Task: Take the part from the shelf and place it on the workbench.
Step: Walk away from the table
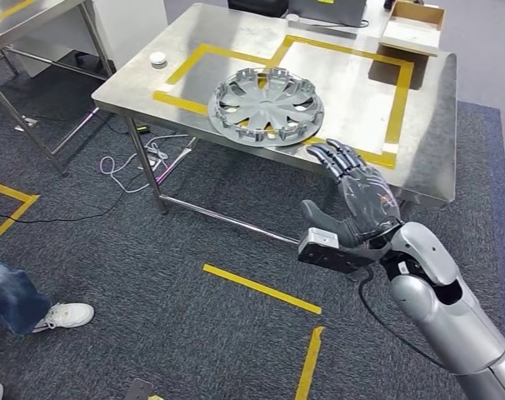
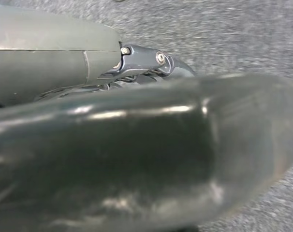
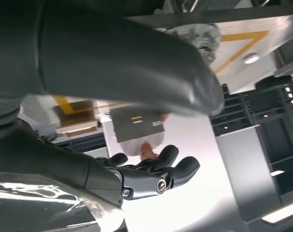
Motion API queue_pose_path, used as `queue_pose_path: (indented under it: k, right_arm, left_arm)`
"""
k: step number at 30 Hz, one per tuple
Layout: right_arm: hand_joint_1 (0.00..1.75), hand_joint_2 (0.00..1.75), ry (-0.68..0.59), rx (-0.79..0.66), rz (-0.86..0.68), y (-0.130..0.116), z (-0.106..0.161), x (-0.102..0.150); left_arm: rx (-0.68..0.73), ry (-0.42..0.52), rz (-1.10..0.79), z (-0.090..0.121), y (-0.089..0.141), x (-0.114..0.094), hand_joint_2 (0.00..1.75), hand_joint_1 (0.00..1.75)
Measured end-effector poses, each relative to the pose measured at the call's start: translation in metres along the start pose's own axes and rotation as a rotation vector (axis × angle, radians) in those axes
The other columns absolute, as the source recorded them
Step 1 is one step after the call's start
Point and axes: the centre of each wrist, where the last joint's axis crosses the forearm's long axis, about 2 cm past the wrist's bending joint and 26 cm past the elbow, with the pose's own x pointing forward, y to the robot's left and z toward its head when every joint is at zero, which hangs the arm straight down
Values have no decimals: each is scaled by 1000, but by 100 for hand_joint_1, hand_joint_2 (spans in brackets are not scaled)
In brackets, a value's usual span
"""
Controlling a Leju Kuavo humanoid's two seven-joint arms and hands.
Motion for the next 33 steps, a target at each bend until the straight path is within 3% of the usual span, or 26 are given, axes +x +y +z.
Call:
queue_pose_path:
  k: [33]
  right_arm:
    - [0,175,2,-57,-7,-6,8,-3]
  left_arm:
    - [3,0,3,2,3,-6,0,0]
